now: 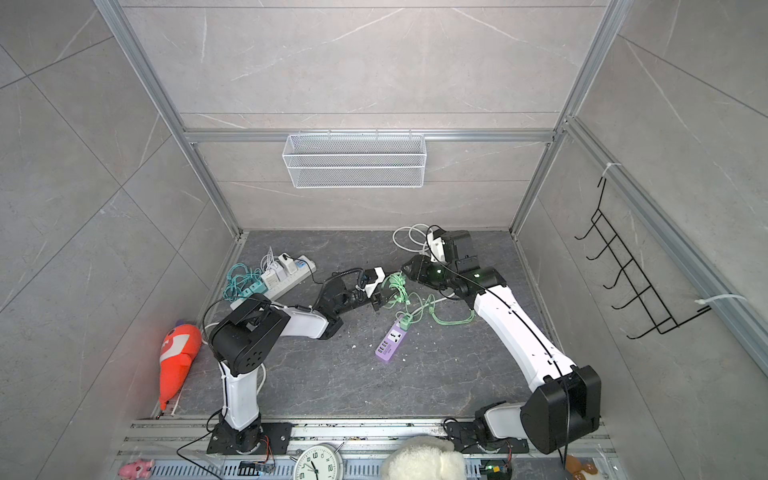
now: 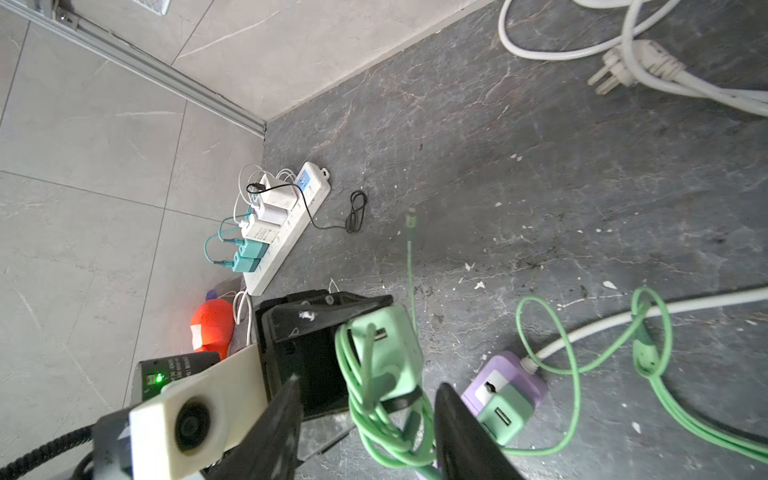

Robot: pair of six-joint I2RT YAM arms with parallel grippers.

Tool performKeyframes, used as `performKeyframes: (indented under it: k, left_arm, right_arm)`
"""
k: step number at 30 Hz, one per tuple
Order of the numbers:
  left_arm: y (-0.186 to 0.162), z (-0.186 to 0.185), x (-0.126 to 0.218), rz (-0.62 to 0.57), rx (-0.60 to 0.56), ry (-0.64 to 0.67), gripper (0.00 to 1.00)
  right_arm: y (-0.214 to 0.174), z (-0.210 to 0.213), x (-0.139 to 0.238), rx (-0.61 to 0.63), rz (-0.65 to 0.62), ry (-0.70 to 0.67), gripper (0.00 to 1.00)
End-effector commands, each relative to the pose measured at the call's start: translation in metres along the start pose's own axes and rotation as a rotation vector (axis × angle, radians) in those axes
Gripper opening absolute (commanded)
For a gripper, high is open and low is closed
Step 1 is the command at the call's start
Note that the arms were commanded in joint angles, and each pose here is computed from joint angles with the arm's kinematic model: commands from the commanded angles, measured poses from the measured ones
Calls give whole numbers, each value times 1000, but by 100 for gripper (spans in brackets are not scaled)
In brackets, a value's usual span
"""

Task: Insert the plug
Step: 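Grasp the cable-wrapped charger with the right gripper beside the left gripper, then open the left gripper and draw it back while the right holds the charger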

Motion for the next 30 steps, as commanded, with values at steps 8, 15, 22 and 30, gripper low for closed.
performKeyframes:
  k: [8, 15, 22, 30]
  left_arm:
    - [40, -13, 2, -145, -123, -80, 25]
    - [42, -16, 5, -147, -136, -81, 25]
    - [41, -17, 7, -136, -138, -84, 24]
    - [43, -19, 10, -138, -148, -73, 23]
  right_arm:
    - [-5, 1, -23, -30, 46, -62, 50]
    - [-3, -1, -32, -73, 41, -75, 46]
    - [3, 2, -27, -75, 1, -74, 47]
    - [-1, -3, -30, -78, 44, -138, 47]
Point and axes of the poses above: each gripper's point midway between its finger pads, its own x axis back along the fingers, its own z axis along the line the jaws close on, y = z × x, the point moved 9 cm from there along x, back along the fingers, and after that the axes turned 15 degrees about x, right-handed, at the moved point
